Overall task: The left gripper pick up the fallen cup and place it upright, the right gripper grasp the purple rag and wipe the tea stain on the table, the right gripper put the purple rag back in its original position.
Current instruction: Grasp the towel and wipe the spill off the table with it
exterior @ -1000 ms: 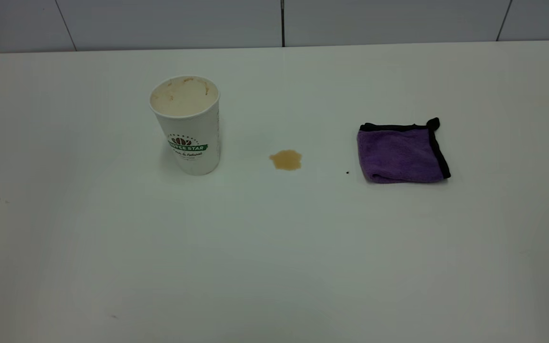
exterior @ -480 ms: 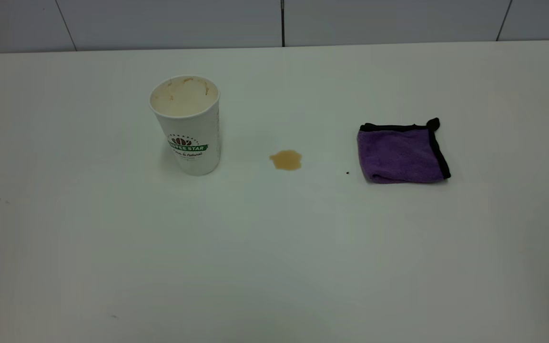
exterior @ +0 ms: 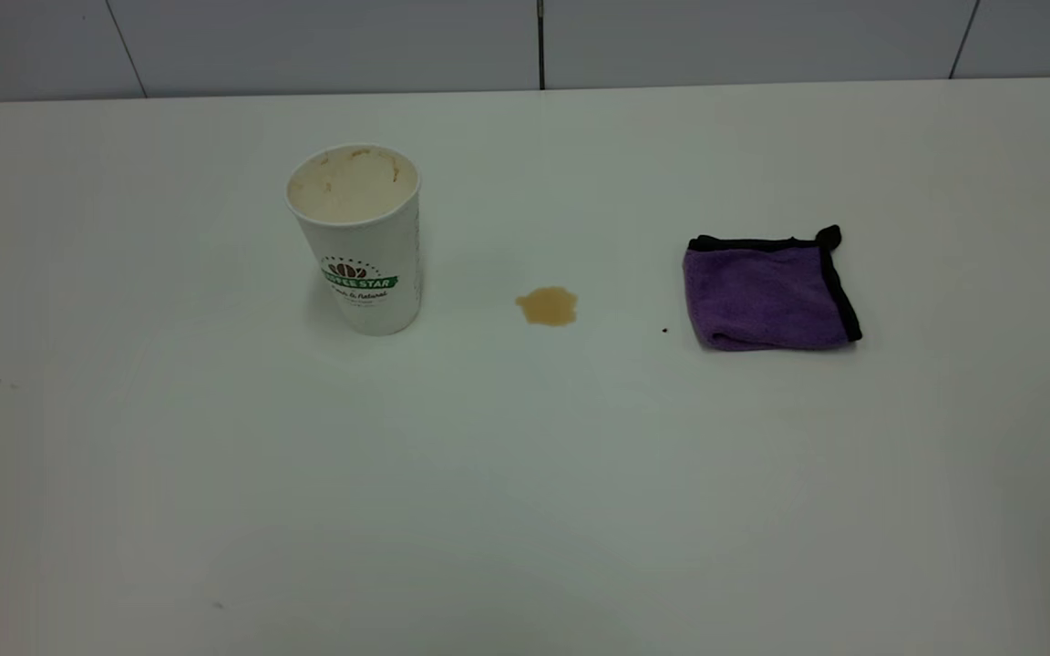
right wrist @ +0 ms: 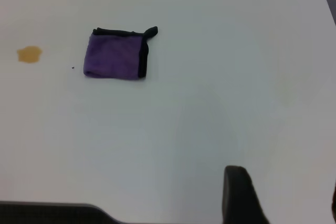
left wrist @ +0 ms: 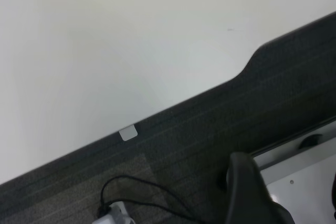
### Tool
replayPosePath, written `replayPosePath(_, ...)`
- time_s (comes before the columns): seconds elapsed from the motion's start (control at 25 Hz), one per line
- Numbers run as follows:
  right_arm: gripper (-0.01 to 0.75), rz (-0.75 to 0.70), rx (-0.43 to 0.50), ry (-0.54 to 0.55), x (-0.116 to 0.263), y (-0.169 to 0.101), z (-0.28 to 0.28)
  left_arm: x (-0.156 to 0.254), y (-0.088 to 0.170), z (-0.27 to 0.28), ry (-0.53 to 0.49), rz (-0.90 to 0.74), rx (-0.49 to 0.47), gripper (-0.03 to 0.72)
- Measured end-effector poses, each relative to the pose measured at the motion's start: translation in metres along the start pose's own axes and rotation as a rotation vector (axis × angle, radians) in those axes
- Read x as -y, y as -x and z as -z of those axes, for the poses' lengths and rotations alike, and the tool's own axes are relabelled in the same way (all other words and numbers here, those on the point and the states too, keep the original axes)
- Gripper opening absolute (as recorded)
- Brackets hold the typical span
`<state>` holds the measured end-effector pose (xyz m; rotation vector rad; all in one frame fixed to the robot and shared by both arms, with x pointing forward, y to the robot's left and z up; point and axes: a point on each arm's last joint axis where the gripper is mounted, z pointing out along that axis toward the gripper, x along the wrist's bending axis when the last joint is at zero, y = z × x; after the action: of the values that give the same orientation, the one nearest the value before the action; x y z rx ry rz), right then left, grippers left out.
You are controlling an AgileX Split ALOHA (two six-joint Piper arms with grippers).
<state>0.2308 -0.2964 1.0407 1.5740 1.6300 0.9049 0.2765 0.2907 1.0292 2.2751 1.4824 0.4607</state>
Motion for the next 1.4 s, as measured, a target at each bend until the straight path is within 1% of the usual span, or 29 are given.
replayPosePath(0.2, 0.45, 0.0, 0.0, 0.0, 0.0, 0.0, 0.0, 0.003, 0.0, 0.003, 0.031, 0.009, -0.007, 0.429)
replayPosePath(0.32, 0.45, 0.0, 0.0, 0.0, 0.0, 0.0, 0.0, 0.008, -0.001, 0.007, 0.074, 0.051, -0.035, 0.429)
replayPosePath(0.44, 0.45, 0.0, 0.0, 0.0, 0.0, 0.0, 0.0, 0.015, -0.002, 0.013, 0.135, 0.11, -0.08, 0.429)
replayPosePath(0.56, 0.45, 0.0, 0.0, 0.0, 0.0, 0.0, 0.0, 0.026, 0.0, 0.021, 0.221, 0.161, -0.129, 0.429)
replayPosePath(0.72, 0.45, 0.0, 0.0, 0.0, 0.0, 0.0, 0.0, 0.04, 0.004, 0.028, 0.326, 0.189, -0.17, 0.429)
replayPosePath(0.8, 0.45, 0.0, 0.0, 0.0, 0.0, 0.0, 0.0, 0.045, 0.006, 0.03, 0.362, 0.191, -0.179, 0.429)
replayPosePath(0.96, 0.45, 0.0, -0.001, 0.002, 0.0, 0.0, 0.0, 0.046, 0.007, 0.03, 0.365, 0.196, -0.185, 0.429)
replayPosePath(1.08, 0.45, -0.006, -0.011, 0.03, -0.004, -0.001, 0.002, 0.046, 0.007, 0.03, 0.365, 0.196, -0.185, 0.429)
replayPosePath(1.24, 0.45, -0.051, -0.097, 0.112, -0.026, -0.008, -0.001, 0.046, 0.007, 0.03, 0.366, 0.196, -0.185, 0.429)
replayPosePath(1.32, 0.46, -0.043, -0.134, 0.107, -0.04, -0.011, -0.012, 0.046, 0.007, 0.03, 0.365, 0.196, -0.185, 0.429)
replayPosePath(1.4, 0.484, 0.014, -0.142, 0.078, -0.054, -0.011, -0.031, 0.047, 0.007, 0.03, 0.364, 0.197, -0.184, 0.429)
